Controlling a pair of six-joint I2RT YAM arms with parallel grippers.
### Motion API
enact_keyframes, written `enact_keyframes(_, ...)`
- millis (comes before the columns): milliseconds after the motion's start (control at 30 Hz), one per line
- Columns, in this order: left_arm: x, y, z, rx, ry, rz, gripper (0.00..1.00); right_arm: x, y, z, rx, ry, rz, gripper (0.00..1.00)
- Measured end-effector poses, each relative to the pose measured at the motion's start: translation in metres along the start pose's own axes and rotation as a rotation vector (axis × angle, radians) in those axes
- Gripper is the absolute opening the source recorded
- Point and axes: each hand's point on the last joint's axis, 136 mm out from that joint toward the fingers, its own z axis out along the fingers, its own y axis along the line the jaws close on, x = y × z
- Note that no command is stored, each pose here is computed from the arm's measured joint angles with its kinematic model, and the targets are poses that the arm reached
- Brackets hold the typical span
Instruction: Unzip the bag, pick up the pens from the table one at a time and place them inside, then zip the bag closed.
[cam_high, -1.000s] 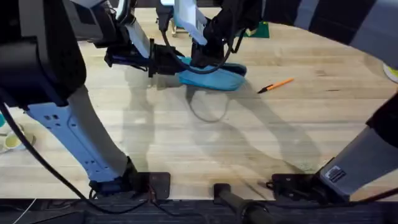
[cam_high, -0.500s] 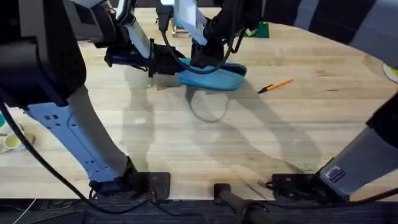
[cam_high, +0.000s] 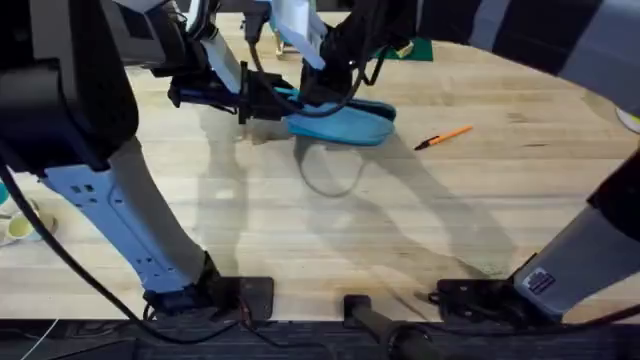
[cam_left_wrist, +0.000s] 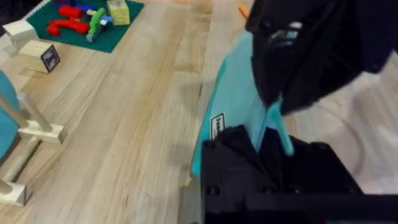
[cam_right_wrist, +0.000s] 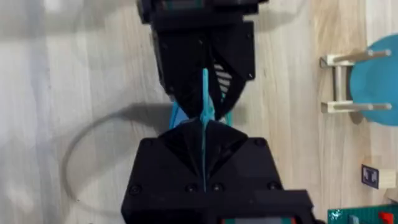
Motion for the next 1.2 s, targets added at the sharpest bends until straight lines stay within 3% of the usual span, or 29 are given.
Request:
enact_keyframes(400,0.0,0.0,-0.001,-0.002,-0.001,-0.001,0.041,-0.018,-0.006,0.003,0.047,-0.043,0.006,0.031)
enact_keyframes(1200,0.0,0.0,-0.001,-0.002,-0.002,0.0,0.042,-0.019,-0.007,0.003,0.051,-0.048,0.037,0.031)
